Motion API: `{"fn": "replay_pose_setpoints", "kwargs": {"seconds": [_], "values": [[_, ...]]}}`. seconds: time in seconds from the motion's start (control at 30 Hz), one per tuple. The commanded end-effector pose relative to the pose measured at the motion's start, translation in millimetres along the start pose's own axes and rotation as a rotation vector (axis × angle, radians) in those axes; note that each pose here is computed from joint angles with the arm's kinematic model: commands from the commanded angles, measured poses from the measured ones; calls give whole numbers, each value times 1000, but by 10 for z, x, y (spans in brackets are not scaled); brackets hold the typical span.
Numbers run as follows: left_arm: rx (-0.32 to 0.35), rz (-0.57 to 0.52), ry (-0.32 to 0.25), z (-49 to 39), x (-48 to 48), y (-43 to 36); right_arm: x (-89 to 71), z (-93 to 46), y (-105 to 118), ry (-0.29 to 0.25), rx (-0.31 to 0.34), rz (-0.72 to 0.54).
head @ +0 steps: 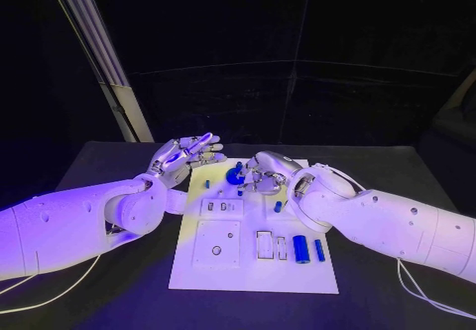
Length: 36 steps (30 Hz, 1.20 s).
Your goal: Assemble the parts on the task board
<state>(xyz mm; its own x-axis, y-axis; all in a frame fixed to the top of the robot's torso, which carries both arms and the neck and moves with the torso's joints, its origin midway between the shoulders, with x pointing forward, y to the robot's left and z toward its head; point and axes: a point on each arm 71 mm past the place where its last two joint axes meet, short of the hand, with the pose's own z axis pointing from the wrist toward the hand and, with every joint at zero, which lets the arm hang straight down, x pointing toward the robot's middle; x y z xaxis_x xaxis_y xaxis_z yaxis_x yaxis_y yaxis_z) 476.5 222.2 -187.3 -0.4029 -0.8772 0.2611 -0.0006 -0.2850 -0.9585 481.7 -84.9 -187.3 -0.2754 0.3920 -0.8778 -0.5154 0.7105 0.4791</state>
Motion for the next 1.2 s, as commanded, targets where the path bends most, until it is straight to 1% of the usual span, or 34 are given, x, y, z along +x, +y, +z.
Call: {"fn": "replay_pose_setpoints", "kwargs": {"seconds": [0.03, 0.17, 0.53, 0.67, 0.93, 1.2], "values": [[29, 2, -14, 10, -4, -31, 82, 41, 38, 37, 18, -89], [33, 1, -22, 13, -10, -35, 180, 81, 102, 57, 6, -115], [36, -1, -25, 24, -7, -34, 336, 138, 203, 92, -19, -150], [36, -1, -25, 27, -7, -33, 408, 140, 221, 115, -25, -162], [34, -3, -22, 32, -1, -29, 476, 152, 193, 135, -17, -169], [31, -4, -20, 33, 1, -27, 510, 153, 204, 142, -27, -167]]}}
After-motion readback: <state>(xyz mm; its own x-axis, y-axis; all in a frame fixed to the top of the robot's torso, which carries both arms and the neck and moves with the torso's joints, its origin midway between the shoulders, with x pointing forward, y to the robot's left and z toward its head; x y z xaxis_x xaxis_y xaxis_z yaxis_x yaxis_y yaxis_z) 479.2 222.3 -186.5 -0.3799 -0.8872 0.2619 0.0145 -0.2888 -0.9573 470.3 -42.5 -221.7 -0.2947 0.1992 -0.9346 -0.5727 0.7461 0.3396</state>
